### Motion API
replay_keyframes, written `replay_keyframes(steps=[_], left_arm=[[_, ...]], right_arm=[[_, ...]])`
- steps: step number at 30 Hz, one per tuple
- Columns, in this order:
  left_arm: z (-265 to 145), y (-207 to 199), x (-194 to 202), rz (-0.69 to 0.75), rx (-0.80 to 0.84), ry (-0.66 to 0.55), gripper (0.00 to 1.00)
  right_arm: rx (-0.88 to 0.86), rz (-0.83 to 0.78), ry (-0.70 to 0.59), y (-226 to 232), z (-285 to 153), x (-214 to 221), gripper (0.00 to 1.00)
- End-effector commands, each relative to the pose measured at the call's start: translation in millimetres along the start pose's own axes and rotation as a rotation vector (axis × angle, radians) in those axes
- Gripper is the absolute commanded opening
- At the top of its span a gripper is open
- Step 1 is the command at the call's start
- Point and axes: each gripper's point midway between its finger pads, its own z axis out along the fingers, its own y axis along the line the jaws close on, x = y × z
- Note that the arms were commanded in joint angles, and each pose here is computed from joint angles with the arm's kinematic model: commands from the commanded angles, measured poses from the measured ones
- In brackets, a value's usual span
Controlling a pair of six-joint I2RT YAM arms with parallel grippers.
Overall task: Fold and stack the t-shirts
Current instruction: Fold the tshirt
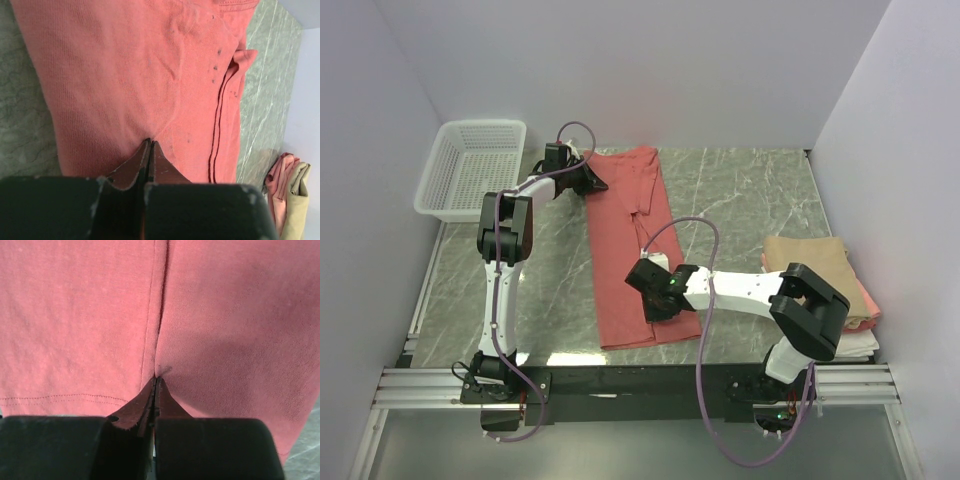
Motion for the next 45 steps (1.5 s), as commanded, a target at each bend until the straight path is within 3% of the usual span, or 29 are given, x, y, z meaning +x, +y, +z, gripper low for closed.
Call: replay_keyframes(steps=[1,7,14,23,31,38,40,44,45], left_arm=[[8.8,32.1,6.3,-0.019,-0.077,0.006,0.02],[8.9,31.8,6.6,-0.020,-0.076,0.009,0.02],[1.6,20.2,-2.1,0.002,-0.061,-0.006,0.09],[-26.8,-27.2,-41.8,0.073,0.039,-0.087,0.44],[-71.0,-82.0,-85.0,0.129,0.142,-0.189,0.53],[-97.8,-102.4,-78.5,0.099,0.172,-0.213,0.48],[-106.6,-100.1,-58.7,0.053,0.152,-0.188,0.45],[-120.9,-98.5,-13.7,0.014,0.087,-0.163,0.29],[-118.1,-86.8,13.9,0.005,0.048,-0.128,0.27]], right_arm=[[-0.050,0.004,-0.014,16.2,-3.9,-5.0,0.00],[-0.041,0.004,-0.009,13.6,-3.0,-2.3,0.00],[-0.112,0.007,-0.072,25.1,-27.9,-20.0,0.19],[-0.263,0.088,-0.215,16.8,-77.0,-75.9,0.29],[-0.346,0.210,-0.249,-32.9,-80.8,-81.2,0.31],[-0.385,0.267,-0.220,-47.0,-64.1,-65.4,0.30],[-0.374,0.283,-0.209,-52.8,-56.0,-58.4,0.29],[-0.339,0.311,-0.205,-63.7,-46.7,-47.5,0.29],[-0.318,0.317,-0.199,-69.0,-41.8,-41.0,0.29]])
